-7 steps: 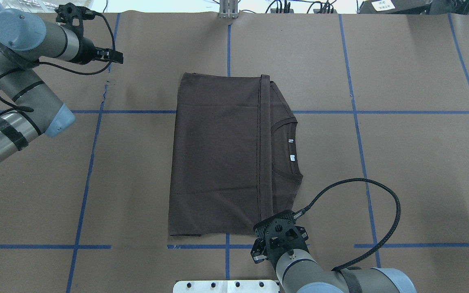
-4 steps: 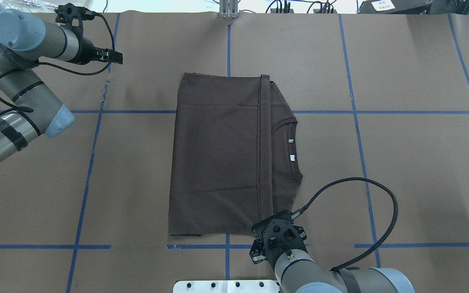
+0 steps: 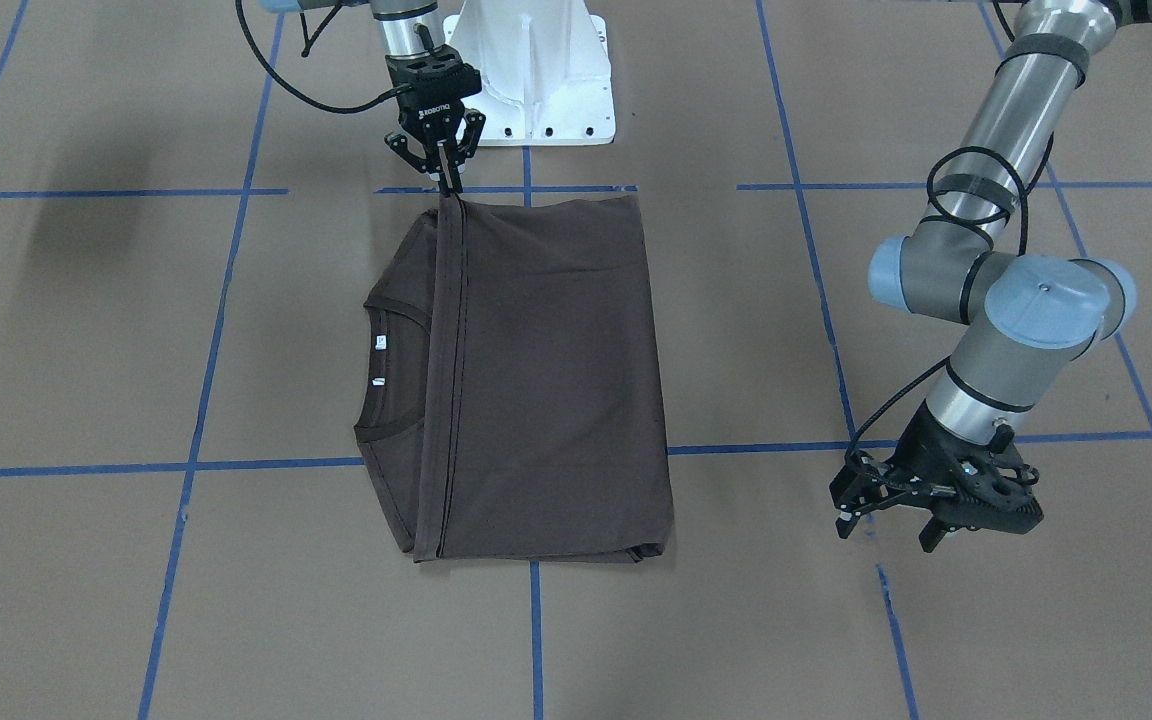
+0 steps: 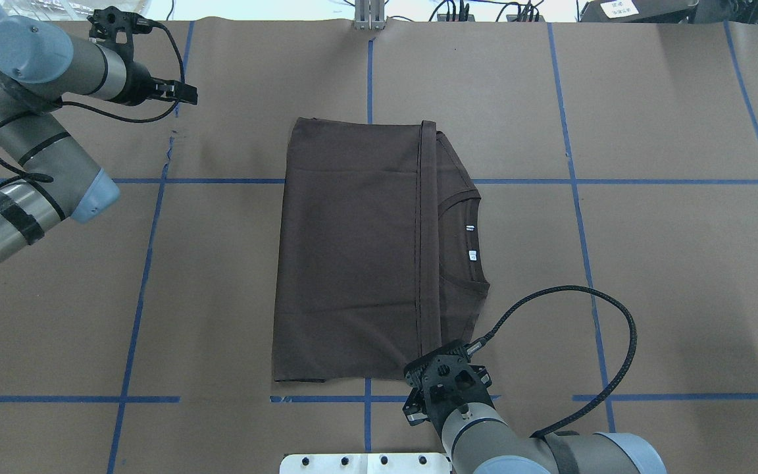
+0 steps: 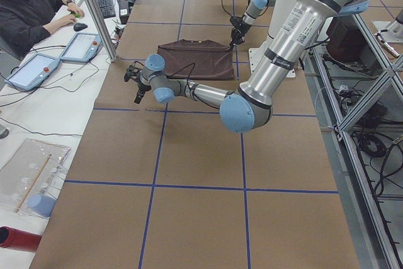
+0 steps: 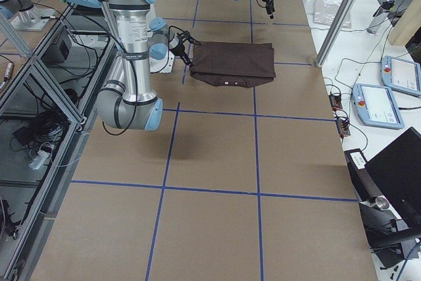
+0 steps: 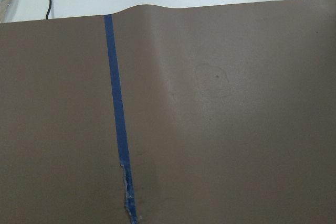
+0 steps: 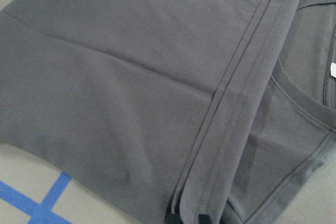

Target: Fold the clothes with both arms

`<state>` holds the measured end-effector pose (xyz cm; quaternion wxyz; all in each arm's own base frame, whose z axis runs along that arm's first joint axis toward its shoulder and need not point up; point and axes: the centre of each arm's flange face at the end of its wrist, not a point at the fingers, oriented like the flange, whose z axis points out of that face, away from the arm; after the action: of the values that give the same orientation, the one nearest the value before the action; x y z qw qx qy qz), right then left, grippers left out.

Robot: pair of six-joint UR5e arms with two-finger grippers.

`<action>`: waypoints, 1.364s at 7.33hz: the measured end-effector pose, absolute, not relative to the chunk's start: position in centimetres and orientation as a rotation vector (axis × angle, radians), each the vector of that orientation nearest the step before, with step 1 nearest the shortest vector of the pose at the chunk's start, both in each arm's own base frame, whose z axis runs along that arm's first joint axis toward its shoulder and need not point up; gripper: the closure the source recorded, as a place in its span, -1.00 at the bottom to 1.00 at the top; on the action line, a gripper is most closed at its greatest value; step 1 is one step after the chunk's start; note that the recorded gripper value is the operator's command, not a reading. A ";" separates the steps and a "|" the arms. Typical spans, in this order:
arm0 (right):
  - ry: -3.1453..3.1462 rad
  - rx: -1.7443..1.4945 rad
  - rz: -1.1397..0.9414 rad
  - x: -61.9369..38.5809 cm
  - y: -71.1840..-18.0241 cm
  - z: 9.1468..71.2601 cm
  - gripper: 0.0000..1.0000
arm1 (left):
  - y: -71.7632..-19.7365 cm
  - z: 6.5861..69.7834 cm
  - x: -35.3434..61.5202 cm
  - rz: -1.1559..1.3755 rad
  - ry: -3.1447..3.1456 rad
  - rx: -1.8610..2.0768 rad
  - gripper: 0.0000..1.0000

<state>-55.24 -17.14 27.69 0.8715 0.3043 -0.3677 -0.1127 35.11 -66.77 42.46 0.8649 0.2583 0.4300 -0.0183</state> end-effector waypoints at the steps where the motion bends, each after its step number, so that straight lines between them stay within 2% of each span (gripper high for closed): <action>1: -0.769 0.635 -0.232 -55.2 -17.2 27.7 1.00 | -66.8 42.5 35.1 -0.039 0.901 0.541 -1.00; 5: -0.800 0.591 -0.106 -54.8 -17.8 27.8 1.00 | -66.7 42.4 35.2 -0.043 0.904 0.539 -1.00; 10: -0.793 0.487 0.121 -53.6 -16.6 32.7 1.00 | -66.7 42.5 35.2 -0.041 0.904 0.539 -1.00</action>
<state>-53.56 -16.58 32.67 0.8918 0.2348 -0.3823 0.0581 35.18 -66.67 42.48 0.8645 0.2574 0.4312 -0.0196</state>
